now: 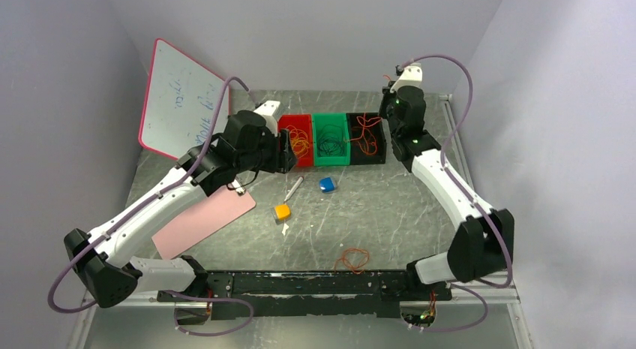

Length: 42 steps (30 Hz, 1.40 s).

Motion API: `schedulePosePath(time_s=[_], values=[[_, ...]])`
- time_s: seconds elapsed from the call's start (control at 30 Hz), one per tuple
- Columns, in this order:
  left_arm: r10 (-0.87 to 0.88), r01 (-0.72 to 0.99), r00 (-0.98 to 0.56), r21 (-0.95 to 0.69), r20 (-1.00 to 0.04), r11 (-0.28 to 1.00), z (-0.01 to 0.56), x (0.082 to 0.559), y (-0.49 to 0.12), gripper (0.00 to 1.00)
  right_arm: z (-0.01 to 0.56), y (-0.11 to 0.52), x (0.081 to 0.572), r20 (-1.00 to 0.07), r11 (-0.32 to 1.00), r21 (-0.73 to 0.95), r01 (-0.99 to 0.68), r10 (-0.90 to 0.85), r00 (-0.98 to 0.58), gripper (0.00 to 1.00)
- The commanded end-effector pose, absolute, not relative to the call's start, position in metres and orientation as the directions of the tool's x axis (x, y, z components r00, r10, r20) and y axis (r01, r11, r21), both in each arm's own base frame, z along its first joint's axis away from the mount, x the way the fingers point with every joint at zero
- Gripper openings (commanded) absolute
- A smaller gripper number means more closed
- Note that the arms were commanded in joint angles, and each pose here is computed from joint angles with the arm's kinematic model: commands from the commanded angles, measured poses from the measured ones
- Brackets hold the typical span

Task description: Untangle the cables

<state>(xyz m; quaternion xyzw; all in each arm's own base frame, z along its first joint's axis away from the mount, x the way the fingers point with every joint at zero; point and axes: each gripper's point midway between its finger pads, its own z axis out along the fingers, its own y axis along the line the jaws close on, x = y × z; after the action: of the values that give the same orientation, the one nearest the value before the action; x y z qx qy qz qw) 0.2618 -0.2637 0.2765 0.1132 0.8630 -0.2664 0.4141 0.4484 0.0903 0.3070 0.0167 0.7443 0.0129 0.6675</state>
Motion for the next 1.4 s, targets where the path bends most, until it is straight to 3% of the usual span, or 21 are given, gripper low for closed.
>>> schedulePosePath(time_s=[0.0, 0.33, 0.57, 0.93, 1.37], values=[[-0.055, 0.397, -0.63, -0.382, -0.774, 0.834, 0.273, 0.269, -0.254, 0.54, 0.314, 0.08, 0.478, -0.998, 0.999, 0.013, 0.037, 0.016, -0.067, 0.0], [-0.038, 0.363, -0.65, -0.354, -0.759, 0.862, 0.253, 0.277, -0.236, 0.52, 0.275, 0.073, 0.524, -0.993, 0.996, -0.072, 0.059, -0.066, -0.098, 0.0], [-0.035, 0.346, -0.658, -0.343, -0.752, 0.873, 0.246, 0.279, -0.226, 0.51, 0.225, 0.086, 0.543, -0.98, 0.995, -0.098, -0.011, -0.098, -0.171, 0.0], [-0.032, 0.338, -0.667, -0.341, -0.744, 0.877, 0.239, 0.281, -0.221, 0.5, 0.153, 0.109, 0.539, -0.933, 0.984, -0.086, -0.155, -0.134, -0.335, 0.0], [-0.028, 0.34, -0.669, -0.338, -0.743, 0.878, 0.239, 0.285, -0.221, 0.49, 0.11, 0.117, 0.523, -0.865, 0.952, -0.125, -0.278, -0.242, -0.44, 0.0]])
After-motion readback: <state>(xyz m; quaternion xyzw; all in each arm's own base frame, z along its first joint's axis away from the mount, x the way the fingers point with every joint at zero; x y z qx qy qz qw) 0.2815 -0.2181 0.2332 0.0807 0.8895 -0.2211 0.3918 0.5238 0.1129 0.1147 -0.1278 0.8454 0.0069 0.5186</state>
